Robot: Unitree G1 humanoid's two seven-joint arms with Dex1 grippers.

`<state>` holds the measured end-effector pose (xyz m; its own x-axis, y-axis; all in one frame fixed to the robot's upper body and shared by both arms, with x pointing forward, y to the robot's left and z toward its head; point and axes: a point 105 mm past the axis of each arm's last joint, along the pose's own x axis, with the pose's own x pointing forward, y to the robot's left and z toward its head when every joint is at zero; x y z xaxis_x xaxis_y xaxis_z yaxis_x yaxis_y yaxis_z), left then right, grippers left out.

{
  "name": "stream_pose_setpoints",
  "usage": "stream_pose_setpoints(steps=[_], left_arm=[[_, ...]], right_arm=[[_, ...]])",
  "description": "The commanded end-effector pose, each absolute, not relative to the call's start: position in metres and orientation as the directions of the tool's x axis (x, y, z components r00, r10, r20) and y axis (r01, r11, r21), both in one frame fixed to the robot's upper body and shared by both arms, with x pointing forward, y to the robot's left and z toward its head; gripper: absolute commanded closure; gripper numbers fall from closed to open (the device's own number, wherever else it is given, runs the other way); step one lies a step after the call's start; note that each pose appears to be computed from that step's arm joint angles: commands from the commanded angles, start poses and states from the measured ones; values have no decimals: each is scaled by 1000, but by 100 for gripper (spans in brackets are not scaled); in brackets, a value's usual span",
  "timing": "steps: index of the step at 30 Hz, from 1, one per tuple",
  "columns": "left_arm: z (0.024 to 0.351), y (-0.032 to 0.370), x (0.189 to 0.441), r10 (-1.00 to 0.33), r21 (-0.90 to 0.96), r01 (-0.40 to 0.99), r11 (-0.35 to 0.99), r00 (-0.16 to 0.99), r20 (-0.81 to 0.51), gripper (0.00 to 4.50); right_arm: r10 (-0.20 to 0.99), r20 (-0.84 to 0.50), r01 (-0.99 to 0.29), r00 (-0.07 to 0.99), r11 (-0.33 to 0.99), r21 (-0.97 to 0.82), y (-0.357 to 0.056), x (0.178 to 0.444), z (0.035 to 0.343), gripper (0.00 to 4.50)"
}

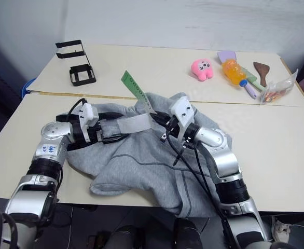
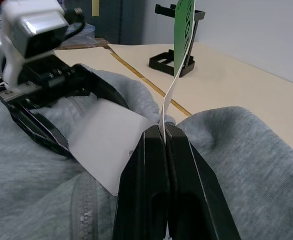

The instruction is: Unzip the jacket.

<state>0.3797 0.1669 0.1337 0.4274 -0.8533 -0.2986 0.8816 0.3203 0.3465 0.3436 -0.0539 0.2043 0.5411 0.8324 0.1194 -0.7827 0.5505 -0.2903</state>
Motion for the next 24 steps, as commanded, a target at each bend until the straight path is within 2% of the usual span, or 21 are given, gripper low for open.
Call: stream_pose_setpoints(steps=[1,3,6,9,12,19,24], left_arm=[[92,186,372,-773,272,921,281,385,-505,0],[86,191,374,-752,243,916,319,401,-523,0],[72,203,375,-703,186,895,405,435,-562,0],[63,207,371,-694,121,888,443,425,-581,0],[45,216,361,-665,28,873,487,392,-635,0],[28,234,341,-627,-60,842,537,350,-696,0],[22,248,328,-611,-83,824,560,343,-714,0]], right_arm=[[832,177,-761,526,553,-340,-57,338,225,449],[820,188,-738,541,570,-361,-62,340,231,449],[770,204,-636,604,621,-458,-80,345,241,449],[737,216,-570,641,645,-509,-92,348,245,449],[660,241,-451,711,692,-563,-119,350,249,449],[559,200,-378,805,743,-553,-168,330,237,449],[367,151,-198,918,754,-626,-243,302,224,449]])
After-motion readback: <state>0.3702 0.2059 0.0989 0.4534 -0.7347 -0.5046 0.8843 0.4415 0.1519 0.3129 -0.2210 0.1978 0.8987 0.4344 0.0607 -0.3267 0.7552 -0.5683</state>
